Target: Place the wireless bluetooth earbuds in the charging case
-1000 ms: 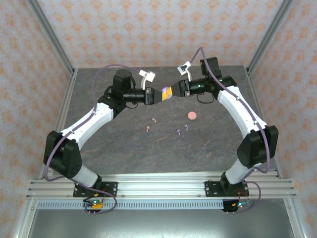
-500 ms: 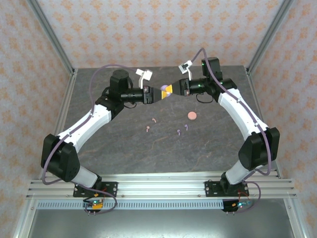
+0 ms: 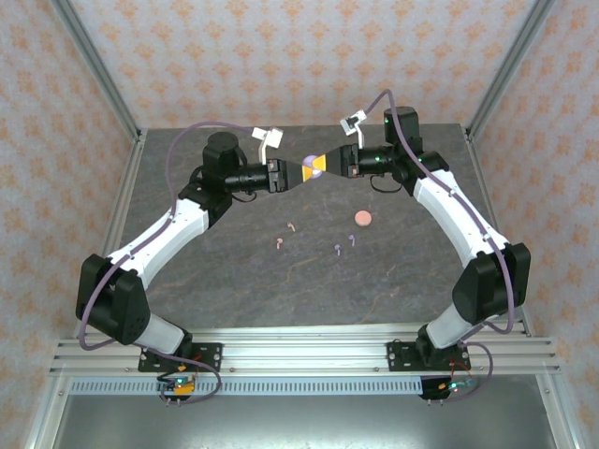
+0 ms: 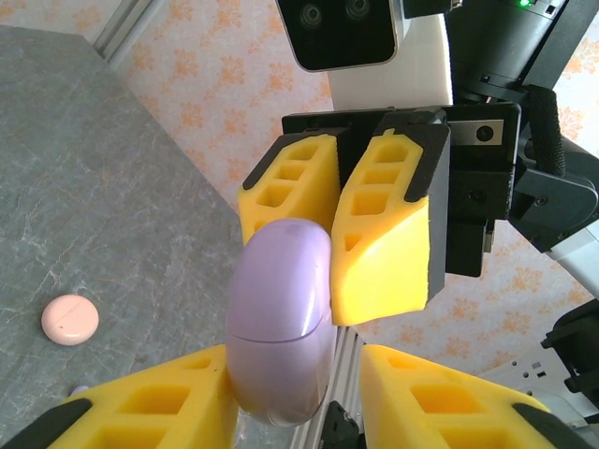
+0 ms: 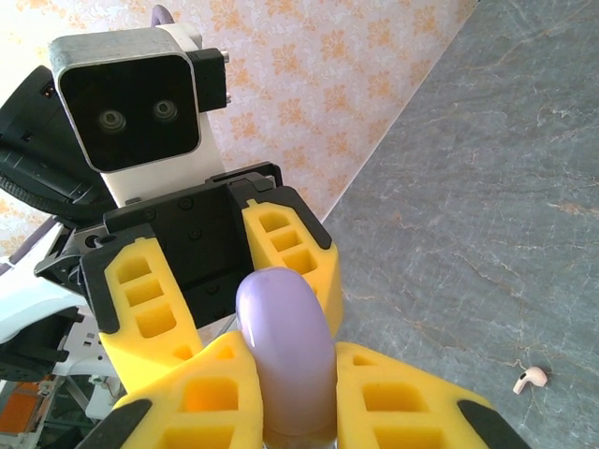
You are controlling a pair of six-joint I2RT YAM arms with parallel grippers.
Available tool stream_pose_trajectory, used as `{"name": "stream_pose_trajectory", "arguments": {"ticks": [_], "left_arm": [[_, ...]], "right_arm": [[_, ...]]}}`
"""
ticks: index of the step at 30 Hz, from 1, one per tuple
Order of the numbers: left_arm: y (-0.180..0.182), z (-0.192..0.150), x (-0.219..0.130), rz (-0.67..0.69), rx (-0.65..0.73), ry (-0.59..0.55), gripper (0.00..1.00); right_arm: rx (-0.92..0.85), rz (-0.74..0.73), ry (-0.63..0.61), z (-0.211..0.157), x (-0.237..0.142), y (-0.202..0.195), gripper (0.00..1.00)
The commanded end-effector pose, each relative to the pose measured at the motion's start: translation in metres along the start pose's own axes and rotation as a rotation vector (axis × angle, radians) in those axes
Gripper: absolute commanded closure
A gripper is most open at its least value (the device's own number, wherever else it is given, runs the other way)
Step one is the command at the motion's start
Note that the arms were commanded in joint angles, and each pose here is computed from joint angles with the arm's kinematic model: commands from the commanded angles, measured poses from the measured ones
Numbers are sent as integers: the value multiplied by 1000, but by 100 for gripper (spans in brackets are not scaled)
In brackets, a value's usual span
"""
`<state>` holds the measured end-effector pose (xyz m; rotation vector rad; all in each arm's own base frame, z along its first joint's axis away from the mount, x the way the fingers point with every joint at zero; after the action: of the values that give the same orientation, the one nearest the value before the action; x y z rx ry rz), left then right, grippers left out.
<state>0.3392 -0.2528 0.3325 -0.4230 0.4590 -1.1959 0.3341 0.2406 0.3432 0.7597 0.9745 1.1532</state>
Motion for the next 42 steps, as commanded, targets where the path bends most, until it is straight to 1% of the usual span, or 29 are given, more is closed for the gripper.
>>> {"name": "stream_pose_trajectory", "arguments": {"ticks": [1,4,20,22,25,26,29,31,34,39,42], "left_arm": [[-10,10,3,-33,51,-25,64],[-8,9,5,-31,47,-21,67],[-11,11,12,-44,53,-10,66],[-11,10,13,-43,53,-9,71],[-10,10,13,-39,53,-8,83],[-10,10,13,-34,56,-4,85],[-6,5,11,2,73,19,87],[-4,3,10,27,111,28,90],[-1,-1,8,48,166,34,90],[2,-5,9,59,281,10,90],[-5,-10,7,56,429,-35,92]], "right_arm": [[-48,19,-21,0,-3,13,82],[-49,24,-15,0,-3,14,82],[-59,27,34,-11,1,17,82],[-60,24,36,-12,1,17,82],[-66,14,39,-13,0,16,81],[-65,4,35,-13,0,15,80],[-71,-44,8,-11,-2,12,71],[-74,-93,-22,-9,-5,9,62],[-85,-142,-50,-8,-10,7,53],[-89,-224,-65,-9,-15,2,49],[-102,-228,-57,-12,-16,4,48]]}}
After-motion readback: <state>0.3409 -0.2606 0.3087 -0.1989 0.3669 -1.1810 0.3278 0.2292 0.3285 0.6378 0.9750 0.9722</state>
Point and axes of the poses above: each hand's point on the last joint's axis, 136 mm out from that joint toward the fingers, its own x axis out along the fingers, its own y axis along the line the jaws close on, z = x × y, the point moved 3 cm from there along -x, back along the fingers, and after that the axes turned 14 degrees about x, right-handed, at the moved point
